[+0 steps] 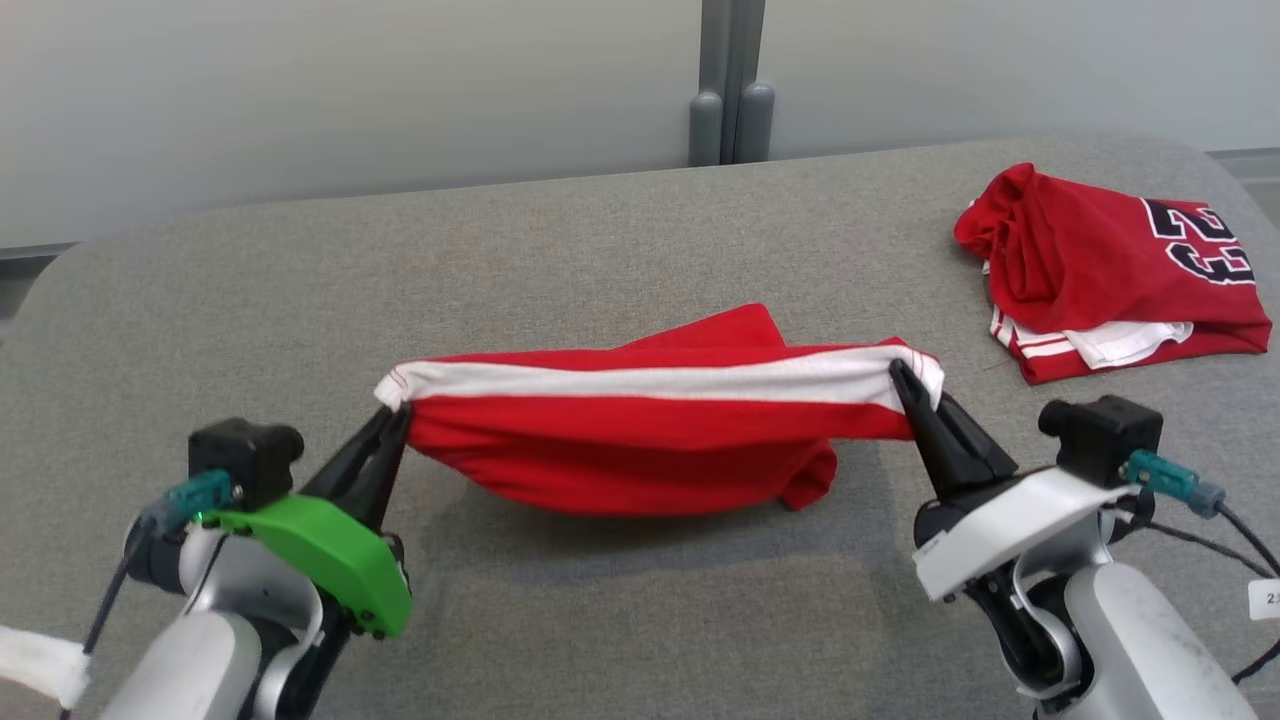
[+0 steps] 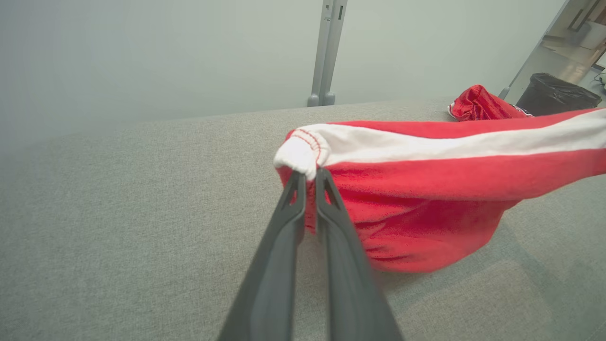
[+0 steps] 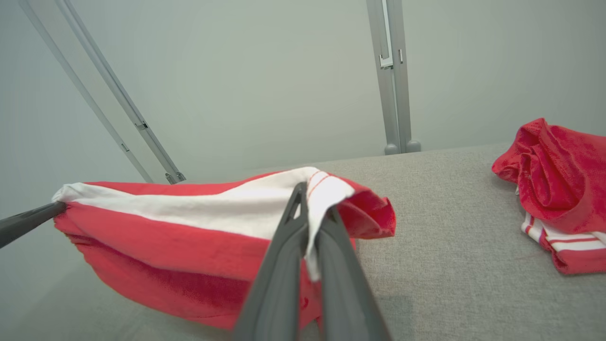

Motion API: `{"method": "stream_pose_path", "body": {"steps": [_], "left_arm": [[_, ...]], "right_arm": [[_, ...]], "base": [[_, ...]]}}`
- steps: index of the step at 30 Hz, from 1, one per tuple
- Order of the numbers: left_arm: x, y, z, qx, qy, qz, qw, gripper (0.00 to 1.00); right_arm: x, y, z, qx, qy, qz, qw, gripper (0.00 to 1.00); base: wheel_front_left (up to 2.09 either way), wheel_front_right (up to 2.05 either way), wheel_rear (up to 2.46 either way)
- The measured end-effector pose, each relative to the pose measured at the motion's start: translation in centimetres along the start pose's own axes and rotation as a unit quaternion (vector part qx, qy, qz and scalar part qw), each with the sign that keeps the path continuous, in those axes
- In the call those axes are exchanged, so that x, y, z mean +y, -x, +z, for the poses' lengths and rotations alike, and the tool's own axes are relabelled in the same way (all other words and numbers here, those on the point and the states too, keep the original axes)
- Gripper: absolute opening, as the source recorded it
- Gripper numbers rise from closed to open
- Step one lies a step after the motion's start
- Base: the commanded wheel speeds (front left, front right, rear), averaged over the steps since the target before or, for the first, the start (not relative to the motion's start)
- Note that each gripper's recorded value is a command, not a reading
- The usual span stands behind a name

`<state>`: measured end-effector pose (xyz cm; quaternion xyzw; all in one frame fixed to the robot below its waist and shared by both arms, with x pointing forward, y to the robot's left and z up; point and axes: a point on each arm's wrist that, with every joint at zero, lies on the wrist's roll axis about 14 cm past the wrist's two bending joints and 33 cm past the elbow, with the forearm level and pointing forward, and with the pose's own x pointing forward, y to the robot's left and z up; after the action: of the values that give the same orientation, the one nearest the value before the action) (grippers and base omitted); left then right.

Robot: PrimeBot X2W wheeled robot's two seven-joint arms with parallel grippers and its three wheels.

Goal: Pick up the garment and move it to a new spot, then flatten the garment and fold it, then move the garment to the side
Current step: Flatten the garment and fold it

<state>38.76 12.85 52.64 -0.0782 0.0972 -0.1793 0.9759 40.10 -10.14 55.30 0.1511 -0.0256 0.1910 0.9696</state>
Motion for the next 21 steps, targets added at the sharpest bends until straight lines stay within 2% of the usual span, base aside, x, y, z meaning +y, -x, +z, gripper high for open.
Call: {"method": "stream_pose_path", "body": {"steps": [6,10,13,17,21], "left_arm": [[1.4,-4.1,3.9,0.012,-0.051,-0.028,0.998,0.0],[2.7,-8.2,7.0,0.015,-0.056,-0.034,0.998,0.0],[3.5,-11.5,9.8,0.004,-0.061,-0.035,0.998,0.0],[5.4,-15.7,13.3,-0.008,-0.073,-0.022,0.997,0.0],[7.7,-19.6,16.3,-0.031,-0.096,-0.002,0.995,0.0]], "right_arm": [[0.0,-4.4,4.1,-0.031,0.007,0.028,0.999,0.0],[-0.4,-8.4,6.5,-0.04,0.007,0.049,0.998,0.0],[-1.4,-11.5,8.5,-0.047,0.052,0.059,0.996,0.0],[-2.1,-16.0,12.3,-0.096,0.076,0.07,0.99,0.0],[-3.0,-20.4,13.8,-0.113,0.094,0.072,0.986,0.0]], "base": [[0.0,0.0,0.0],[0.0,0.0,0.0],[0.0,0.0,0.0],[0.0,0.0,0.0],[0.0,0.0,0.0]]}}
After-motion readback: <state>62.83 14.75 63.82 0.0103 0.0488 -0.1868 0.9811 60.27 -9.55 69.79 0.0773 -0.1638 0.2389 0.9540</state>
